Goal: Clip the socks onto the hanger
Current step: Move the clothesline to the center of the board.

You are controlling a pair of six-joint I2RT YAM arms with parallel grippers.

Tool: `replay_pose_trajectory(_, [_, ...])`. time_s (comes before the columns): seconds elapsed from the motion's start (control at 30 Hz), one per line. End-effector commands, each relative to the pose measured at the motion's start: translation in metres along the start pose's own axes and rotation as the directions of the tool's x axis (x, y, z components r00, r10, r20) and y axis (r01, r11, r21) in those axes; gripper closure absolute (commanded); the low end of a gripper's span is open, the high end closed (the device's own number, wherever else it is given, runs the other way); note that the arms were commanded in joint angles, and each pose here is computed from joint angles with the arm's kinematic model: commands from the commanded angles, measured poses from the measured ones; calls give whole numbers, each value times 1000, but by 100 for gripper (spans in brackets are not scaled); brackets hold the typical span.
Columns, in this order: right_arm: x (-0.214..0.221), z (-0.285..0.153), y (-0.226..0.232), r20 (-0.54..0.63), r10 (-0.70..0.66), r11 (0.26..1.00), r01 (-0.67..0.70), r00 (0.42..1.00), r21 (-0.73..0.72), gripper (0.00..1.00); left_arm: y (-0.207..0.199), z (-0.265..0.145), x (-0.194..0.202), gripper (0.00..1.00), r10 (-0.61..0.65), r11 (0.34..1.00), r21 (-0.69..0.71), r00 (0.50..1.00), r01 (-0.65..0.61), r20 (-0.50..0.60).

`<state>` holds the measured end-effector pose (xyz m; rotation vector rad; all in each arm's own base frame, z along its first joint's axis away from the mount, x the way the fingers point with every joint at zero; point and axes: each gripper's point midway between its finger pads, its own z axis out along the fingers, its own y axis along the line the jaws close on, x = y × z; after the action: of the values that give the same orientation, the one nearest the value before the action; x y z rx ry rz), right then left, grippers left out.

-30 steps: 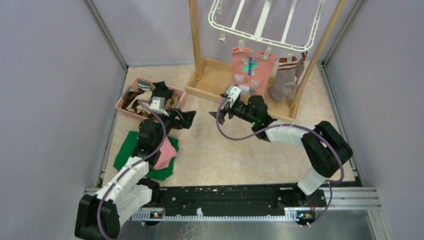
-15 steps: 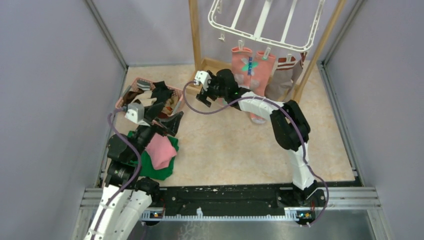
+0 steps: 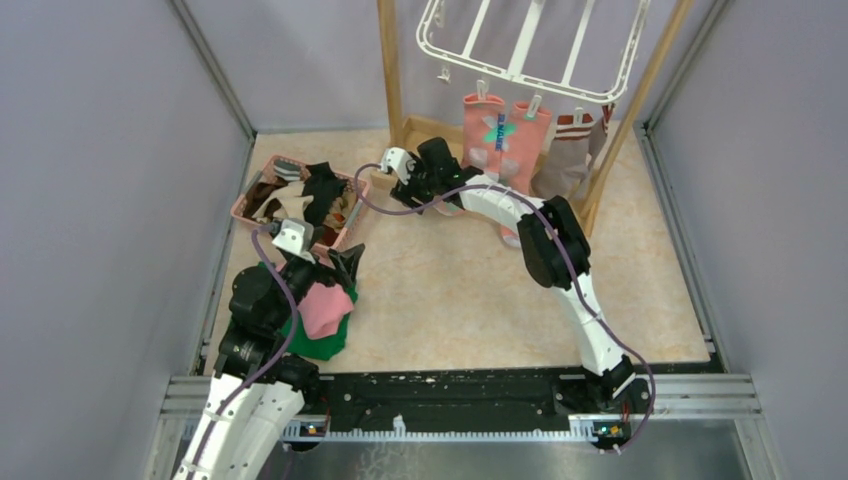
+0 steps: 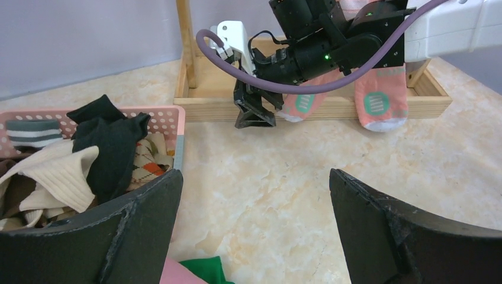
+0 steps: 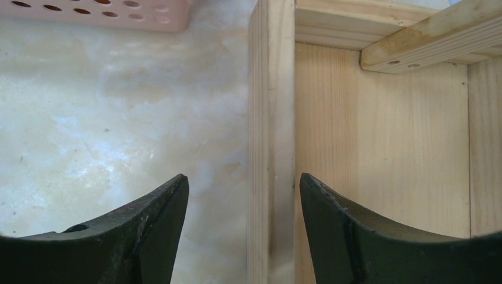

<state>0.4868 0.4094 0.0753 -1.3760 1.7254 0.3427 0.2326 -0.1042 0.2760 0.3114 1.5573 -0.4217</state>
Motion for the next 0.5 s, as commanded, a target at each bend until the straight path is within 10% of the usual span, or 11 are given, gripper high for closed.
replay_pose_trajectory(0.0, [4,1,-14,-25,-31,999,32,999,22,34,2,-2,-9,1,32,999,-6,999,-32,33])
replay_pose_trajectory(0.2, [26,8,-18,-63,-24,999,26,998,25,36,0,-3,-9,1,29,1000,2,999,-29,34])
replay_pose_trajectory(0.47, [36,-1,-22,-94,-31,999,35,995,36,82,0,-2,-9,1,28,1000,0,999,-28,36])
